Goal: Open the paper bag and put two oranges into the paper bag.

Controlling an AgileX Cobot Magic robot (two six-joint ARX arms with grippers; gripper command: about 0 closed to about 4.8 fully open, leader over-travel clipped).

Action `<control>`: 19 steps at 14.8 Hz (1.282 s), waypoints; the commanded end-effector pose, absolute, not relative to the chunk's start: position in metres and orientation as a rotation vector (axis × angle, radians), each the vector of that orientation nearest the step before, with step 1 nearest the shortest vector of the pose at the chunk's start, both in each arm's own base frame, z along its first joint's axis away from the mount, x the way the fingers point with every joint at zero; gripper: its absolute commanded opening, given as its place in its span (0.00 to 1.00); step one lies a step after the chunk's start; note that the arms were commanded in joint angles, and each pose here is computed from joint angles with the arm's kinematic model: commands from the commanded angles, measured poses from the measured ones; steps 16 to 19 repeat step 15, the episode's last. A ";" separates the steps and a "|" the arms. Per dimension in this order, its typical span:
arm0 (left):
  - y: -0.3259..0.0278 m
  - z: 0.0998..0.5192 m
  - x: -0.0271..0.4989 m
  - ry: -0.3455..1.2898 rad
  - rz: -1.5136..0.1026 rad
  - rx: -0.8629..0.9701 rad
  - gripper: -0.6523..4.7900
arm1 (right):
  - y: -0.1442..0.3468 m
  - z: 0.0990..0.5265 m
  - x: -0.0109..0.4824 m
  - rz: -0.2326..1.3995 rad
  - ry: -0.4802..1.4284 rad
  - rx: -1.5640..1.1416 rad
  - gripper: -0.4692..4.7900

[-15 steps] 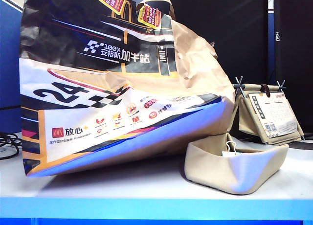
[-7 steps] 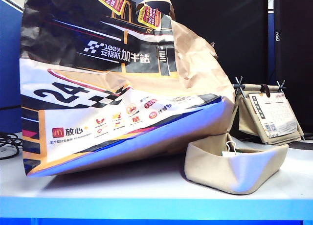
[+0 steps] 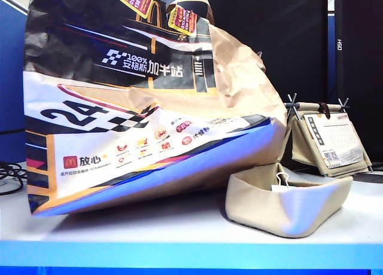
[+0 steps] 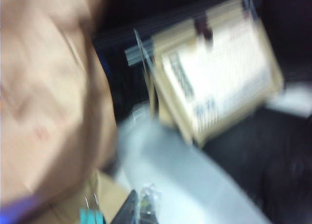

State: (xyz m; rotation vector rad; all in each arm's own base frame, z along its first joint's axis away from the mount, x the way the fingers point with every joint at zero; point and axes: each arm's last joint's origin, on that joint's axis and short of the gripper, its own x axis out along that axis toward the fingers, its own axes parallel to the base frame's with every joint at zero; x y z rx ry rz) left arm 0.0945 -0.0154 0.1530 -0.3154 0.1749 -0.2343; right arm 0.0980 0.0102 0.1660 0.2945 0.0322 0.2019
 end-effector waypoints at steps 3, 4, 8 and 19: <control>-0.004 0.163 0.097 0.055 -0.167 -0.324 0.17 | 0.004 0.169 0.097 0.173 -0.019 0.291 0.08; -0.003 0.163 0.097 0.056 -0.152 -0.324 0.17 | 0.003 0.169 0.097 0.167 -0.020 0.290 0.08; 0.000 0.162 0.097 0.061 -0.107 -0.326 0.17 | 0.002 0.169 0.097 0.170 -0.013 0.290 0.08; 0.000 0.162 0.097 0.062 -0.107 -0.326 0.17 | 0.002 0.169 0.097 0.169 -0.013 0.290 0.08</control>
